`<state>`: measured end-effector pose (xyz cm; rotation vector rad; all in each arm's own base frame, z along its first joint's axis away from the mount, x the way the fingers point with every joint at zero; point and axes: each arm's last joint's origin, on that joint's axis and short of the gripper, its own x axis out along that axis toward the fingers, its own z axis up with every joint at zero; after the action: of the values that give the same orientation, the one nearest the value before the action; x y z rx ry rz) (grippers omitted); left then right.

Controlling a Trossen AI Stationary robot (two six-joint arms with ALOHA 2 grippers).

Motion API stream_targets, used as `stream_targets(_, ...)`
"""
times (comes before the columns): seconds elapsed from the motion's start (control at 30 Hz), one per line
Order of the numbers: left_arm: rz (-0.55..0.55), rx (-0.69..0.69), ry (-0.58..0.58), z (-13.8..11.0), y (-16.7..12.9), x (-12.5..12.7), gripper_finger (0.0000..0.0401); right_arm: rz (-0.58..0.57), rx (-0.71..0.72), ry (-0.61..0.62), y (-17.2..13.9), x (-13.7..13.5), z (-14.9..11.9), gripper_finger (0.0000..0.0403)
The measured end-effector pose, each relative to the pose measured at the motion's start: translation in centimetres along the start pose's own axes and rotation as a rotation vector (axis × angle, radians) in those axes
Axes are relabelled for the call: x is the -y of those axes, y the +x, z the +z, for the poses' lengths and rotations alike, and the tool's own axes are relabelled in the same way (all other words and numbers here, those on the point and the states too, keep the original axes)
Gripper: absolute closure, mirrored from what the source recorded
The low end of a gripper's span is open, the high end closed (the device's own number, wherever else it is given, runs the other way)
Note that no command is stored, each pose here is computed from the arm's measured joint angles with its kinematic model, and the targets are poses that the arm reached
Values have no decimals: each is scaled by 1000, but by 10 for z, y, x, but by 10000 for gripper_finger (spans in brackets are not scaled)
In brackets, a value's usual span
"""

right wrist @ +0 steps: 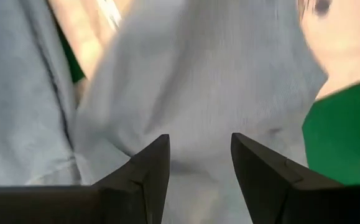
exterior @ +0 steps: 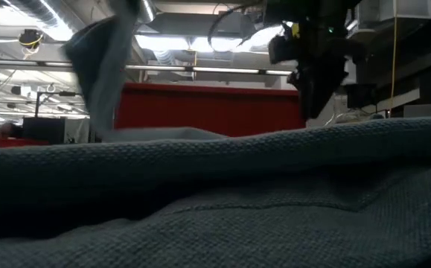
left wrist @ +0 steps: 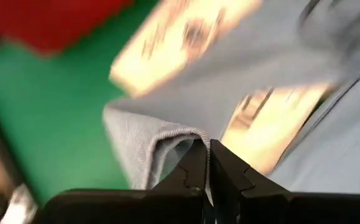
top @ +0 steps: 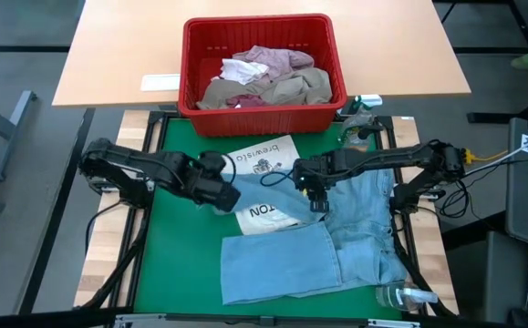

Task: Fold laundry
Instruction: Fold the light blue pants

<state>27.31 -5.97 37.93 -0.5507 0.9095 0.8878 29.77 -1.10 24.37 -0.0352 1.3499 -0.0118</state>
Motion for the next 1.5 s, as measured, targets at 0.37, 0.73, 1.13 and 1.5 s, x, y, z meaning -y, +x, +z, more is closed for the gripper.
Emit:
stream_targets(0.37, -238, 278, 75, 21, 16, 43, 397, 74, 113, -118, -56, -1, 21, 231)
stream_targets(0.73, -490, 355, 54, 36, 65, 66, 397, 57, 237, -144, -127, -2, -25, 231)
stream_targets(1.13, -801, 393, 15, 44, 154, 103, 397, 38, 307, -119, -153, 3, -51, 231)
stream_targets(1.5, -888, 356, -59, 27, 240, 130, 397, -27, 303, 44, -154, 40, -57, 231)
